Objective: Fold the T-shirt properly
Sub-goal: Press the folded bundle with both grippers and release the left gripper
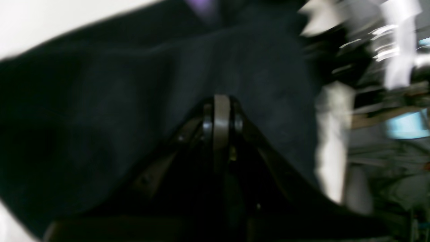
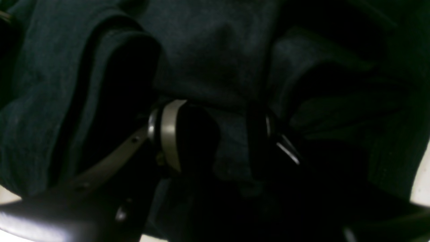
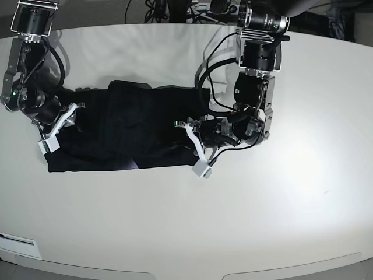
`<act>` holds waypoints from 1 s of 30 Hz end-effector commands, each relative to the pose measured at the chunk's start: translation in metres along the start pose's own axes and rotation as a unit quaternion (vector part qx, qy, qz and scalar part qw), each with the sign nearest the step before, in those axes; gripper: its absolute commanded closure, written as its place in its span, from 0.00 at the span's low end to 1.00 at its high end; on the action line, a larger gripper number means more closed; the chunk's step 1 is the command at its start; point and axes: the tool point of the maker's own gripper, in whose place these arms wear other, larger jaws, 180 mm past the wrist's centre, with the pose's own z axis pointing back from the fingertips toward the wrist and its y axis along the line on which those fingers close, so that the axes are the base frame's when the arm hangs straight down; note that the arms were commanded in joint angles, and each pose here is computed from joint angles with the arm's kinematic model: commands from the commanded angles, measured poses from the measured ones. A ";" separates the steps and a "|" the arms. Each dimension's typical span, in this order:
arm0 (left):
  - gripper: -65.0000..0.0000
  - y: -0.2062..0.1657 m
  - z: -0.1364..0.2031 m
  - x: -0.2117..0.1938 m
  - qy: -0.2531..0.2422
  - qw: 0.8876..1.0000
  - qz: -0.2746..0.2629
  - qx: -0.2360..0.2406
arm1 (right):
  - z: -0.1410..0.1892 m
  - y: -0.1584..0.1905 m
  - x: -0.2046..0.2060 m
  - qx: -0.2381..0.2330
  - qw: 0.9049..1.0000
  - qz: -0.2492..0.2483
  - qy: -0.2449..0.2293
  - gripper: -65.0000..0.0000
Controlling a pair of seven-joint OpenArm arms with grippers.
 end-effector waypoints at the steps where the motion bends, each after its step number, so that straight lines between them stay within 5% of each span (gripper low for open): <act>1: 1.00 0.001 0.001 0.012 -0.018 1.000 -0.006 0.010 | 0.006 -0.005 0.017 -0.003 1.000 0.014 -0.015 0.52; 6: 1.00 0.021 0.003 -0.023 0.000 0.998 0.028 0.055 | 0.017 -0.022 0.055 -0.031 0.998 0.036 -0.040 0.52; 12: 1.00 0.027 0.011 -0.042 0.018 0.997 0.045 0.055 | 0.052 -0.096 0.069 -0.204 0.978 0.030 -0.004 0.42; 15: 1.00 0.026 0.015 -0.039 0.015 0.998 0.050 0.046 | 0.057 -0.114 0.052 -0.228 0.974 0.001 0.015 0.39; 22: 1.00 0.020 0.016 -0.036 0.015 0.999 0.041 0.027 | 0.018 -0.104 -0.003 -0.098 0.989 -0.105 0.032 0.39; 30: 1.00 0.017 0.016 -0.035 0.012 0.999 0.038 0.019 | 0.000 -0.040 -0.006 0.084 0.986 -0.142 0.017 0.39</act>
